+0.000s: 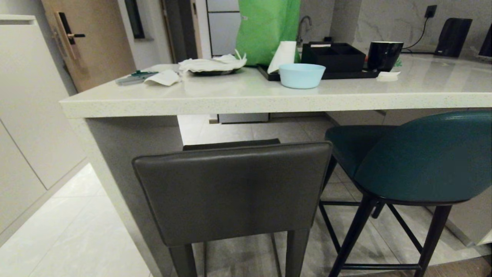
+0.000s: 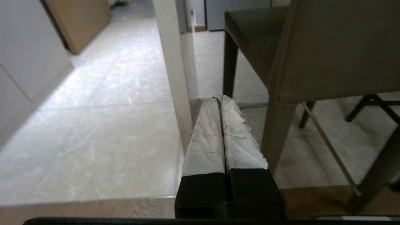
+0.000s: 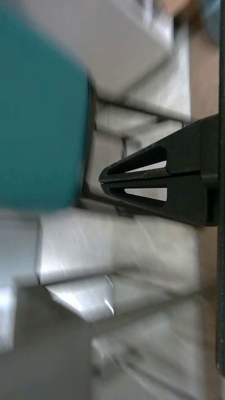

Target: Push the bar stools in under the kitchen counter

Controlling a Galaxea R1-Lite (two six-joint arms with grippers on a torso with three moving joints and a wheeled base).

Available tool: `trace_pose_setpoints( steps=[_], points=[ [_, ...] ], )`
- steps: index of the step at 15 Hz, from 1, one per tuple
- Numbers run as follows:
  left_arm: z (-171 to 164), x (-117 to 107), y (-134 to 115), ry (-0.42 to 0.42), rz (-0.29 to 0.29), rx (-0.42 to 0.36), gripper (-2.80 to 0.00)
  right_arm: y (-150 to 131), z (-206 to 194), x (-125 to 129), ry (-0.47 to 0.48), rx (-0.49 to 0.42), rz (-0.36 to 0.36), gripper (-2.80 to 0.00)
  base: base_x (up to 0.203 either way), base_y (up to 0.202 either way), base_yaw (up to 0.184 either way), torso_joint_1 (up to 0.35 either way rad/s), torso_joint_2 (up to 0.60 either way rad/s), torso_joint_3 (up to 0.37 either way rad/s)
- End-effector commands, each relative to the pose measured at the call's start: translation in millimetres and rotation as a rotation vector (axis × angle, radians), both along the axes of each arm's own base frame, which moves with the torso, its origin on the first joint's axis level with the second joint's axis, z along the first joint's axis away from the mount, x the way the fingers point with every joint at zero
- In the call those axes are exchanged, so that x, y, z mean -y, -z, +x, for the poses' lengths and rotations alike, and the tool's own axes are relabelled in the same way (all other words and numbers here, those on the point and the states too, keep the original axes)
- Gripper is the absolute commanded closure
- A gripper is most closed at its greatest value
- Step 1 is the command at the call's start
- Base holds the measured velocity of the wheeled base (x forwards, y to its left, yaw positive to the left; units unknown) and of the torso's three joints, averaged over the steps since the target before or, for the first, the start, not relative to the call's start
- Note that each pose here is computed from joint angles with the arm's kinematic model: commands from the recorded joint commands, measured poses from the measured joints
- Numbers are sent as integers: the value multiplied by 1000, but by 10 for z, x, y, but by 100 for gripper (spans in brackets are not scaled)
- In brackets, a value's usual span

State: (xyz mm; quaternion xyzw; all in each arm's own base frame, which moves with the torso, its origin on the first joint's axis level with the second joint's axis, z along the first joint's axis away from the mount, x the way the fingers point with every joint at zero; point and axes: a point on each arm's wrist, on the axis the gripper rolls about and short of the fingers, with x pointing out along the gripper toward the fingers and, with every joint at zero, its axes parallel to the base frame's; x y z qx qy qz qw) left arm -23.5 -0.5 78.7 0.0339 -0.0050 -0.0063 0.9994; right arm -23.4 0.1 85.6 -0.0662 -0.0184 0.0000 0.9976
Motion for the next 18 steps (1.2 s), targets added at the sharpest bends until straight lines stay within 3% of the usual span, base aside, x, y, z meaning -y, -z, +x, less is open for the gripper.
trace_pose_setpoints(
  steps=[1, 7, 18],
  points=[
    [10, 1, 39, 1, -3, -11, 0, 110, 1, -7, -33, -59, -2, 0, 0, 0, 0, 0, 0, 0],
    [10, 0, 40, -2, -6, -13, 0, 92, 2, -7, -33, -38, 5, 0, 0, 0, 0, 0, 0, 0],
    [11, -2, 43, -7, -16, -13, 0, 88, 3, -7, -33, -32, 17, 0, -192, 0, -1, 2, 3, 3]
  ],
)
